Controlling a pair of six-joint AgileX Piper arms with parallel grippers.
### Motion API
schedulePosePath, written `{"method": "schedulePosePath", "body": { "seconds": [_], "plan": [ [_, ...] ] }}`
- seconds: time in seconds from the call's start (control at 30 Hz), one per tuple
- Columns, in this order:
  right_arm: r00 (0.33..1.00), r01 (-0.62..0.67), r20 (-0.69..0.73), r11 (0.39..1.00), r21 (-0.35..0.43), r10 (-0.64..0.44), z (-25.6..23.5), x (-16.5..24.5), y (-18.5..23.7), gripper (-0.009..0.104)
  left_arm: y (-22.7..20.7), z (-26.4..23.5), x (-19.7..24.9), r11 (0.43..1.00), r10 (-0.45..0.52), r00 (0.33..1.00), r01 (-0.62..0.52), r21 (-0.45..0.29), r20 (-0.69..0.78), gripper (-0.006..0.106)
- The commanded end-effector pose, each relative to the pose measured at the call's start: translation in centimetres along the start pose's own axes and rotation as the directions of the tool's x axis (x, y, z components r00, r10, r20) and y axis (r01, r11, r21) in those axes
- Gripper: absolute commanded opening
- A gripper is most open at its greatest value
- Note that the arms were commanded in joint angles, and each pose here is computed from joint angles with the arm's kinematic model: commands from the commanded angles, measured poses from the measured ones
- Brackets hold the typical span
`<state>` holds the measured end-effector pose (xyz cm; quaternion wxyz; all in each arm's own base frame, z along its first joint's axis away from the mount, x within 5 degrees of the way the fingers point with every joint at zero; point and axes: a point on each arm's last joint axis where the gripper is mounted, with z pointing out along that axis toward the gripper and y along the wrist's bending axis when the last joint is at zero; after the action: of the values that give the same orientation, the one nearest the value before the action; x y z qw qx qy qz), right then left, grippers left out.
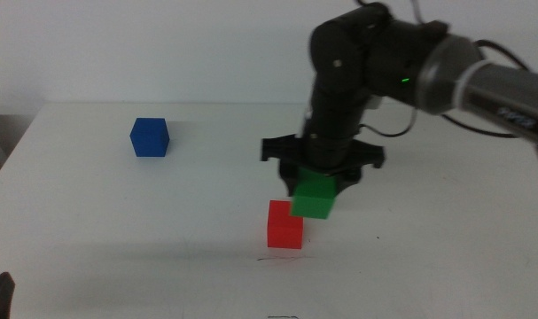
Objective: Stack red cubes first, then green, then blue cubes in a specific spot.
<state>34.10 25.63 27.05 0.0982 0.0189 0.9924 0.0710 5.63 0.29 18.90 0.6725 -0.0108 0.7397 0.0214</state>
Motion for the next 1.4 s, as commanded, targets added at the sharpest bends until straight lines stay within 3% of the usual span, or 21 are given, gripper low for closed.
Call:
{"method": "schedulePosePath", "body": {
  "seconds": [0.0,1.03,1.37],
  "plan": [
    [1.000,0.005,0.013,1.000,-0.019,-0.005,-2.8,0.2,0.6,-0.001,0.0,-0.3,-0.9,1.000,-0.014,0.995,0.014,0.006,0.103,0.084],
    [0.999,0.039,0.033,0.999,0.024,-0.040,-0.1,-0.4,2.6,-0.001,0.0,-0.3,-0.9,1.000,-0.014,0.995,0.014,0.006,0.103,0.084],
    [0.996,0.061,0.060,0.998,-0.002,-0.061,0.6,-0.3,3.6,-0.001,0.0,-0.3,-0.9,1.000,-0.014,0.995,0.014,0.006,0.103,0.084]
  ]
}}
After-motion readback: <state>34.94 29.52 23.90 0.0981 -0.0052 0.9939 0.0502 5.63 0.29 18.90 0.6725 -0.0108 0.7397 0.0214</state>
